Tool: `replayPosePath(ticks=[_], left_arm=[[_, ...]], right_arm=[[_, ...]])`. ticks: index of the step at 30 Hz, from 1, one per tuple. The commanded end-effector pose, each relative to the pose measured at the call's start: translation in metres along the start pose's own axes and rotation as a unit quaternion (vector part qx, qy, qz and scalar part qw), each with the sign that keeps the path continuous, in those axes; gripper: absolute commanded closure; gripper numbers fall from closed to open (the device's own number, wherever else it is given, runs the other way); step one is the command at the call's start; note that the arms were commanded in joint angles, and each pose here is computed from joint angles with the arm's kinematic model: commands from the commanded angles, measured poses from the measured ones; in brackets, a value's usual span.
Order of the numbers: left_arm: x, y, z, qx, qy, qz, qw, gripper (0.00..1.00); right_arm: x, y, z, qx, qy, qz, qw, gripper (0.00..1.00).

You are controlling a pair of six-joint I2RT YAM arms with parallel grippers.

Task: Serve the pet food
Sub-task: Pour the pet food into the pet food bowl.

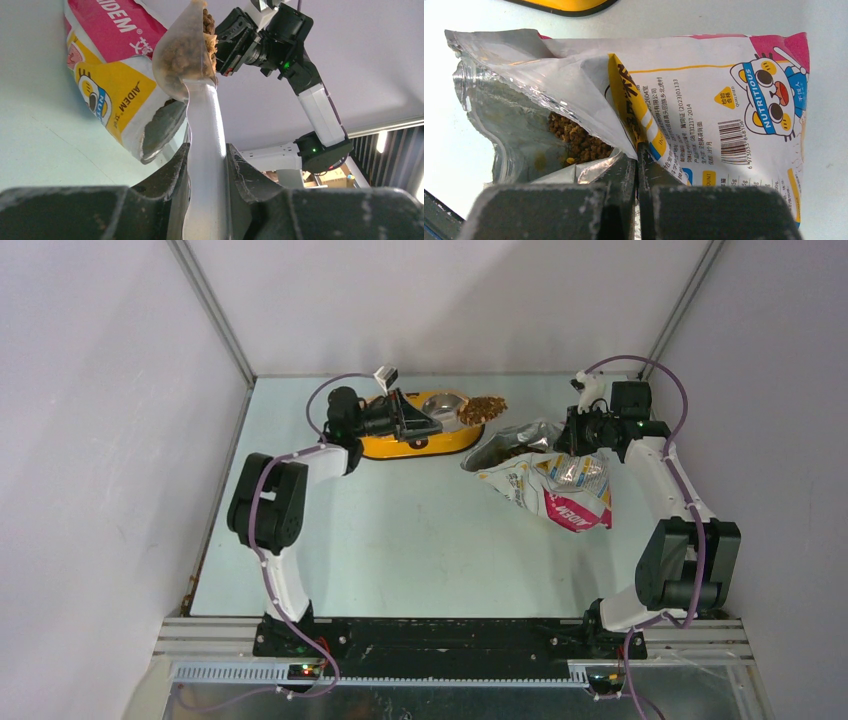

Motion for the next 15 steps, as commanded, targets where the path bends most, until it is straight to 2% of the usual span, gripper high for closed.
replayPosePath(ticks=[1,15], left_arm=[[-0.010,0.002,-0.018,-0.017,0.048,0.013,0.999,1.00],[0.013,0.000,-0.041,-0.038,0.041,-0.003,0.998,1.00]], right_arm=[[-0.025,-0.006,0.018,0.046,0.020,0.061,0.997,1.00],[-0.026,-0.005,0.019,0.047,0.022,0.059,0.997,1.00]])
Point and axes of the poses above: each gripper's point midway between its finger pads, its own y axis out along the fingers, its own x axis along the line the jaws close on, z = x × y, the point moved 4 cm from there along -y, back along the fingers, and after that the axes turned 11 degrees about -y, right-handed, at the moved point
